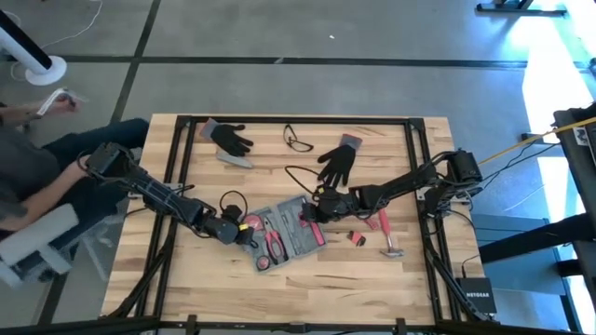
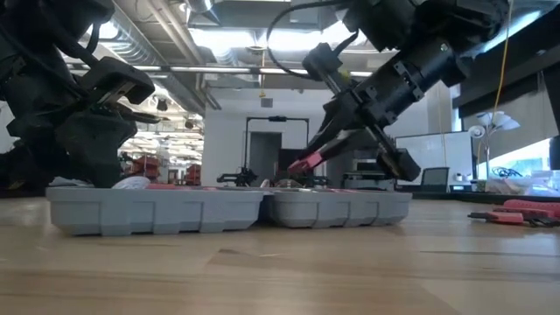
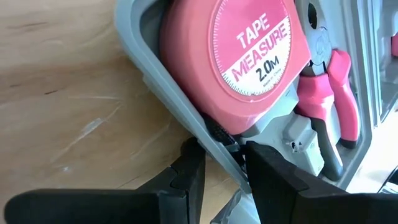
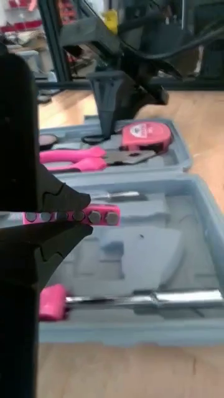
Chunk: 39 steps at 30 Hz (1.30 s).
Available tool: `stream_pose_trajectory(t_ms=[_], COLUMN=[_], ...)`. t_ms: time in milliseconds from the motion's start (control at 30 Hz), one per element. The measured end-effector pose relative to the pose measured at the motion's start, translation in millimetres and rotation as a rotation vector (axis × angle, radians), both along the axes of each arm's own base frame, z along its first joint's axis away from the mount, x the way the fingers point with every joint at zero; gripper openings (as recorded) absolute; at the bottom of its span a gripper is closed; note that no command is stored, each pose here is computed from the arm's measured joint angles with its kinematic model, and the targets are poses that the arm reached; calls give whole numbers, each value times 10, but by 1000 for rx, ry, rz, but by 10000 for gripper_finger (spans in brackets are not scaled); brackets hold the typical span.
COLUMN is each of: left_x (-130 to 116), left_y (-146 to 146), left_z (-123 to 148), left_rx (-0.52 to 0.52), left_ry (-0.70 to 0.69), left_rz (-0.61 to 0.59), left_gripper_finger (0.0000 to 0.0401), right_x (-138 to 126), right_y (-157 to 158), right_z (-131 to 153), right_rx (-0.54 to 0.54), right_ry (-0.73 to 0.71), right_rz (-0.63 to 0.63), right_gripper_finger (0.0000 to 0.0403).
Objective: Prefit tool cases
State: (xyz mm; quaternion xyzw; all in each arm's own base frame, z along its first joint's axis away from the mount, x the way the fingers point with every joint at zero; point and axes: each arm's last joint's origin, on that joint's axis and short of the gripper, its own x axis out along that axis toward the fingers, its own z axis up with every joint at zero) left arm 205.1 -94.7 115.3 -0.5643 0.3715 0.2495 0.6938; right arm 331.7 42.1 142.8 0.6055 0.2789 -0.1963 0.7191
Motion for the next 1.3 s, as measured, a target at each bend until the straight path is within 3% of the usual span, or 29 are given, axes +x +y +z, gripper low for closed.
stream_pose_trajectory(t_ms=[200,500,1033,1133,1233,1300], left_x=[0,0,0,-1,-6,-8], left_y=[0,1,1,1,3,8], left_z=[0,-1,-1,-2,-6,-8], left_rx=[2,11,46,57,80,89], left_ry=[0,-1,-5,-4,-1,4], left_rz=[-3,-14,-61,-75,-105,-113], left_gripper_finger=[106,106,106,106,106,106], right_x=[-68,-42,-36,-29,29,49], right_y=[31,46,36,49,78,95], right_z=[-72,-40,18,95,218,271], right_rx=[65,113,120,111,99,58], right_ry=[102,70,32,-10,-53,3], right_rz=[-22,-52,-112,-39,176,247], right_gripper_finger=[5,54,4,2,6,7])
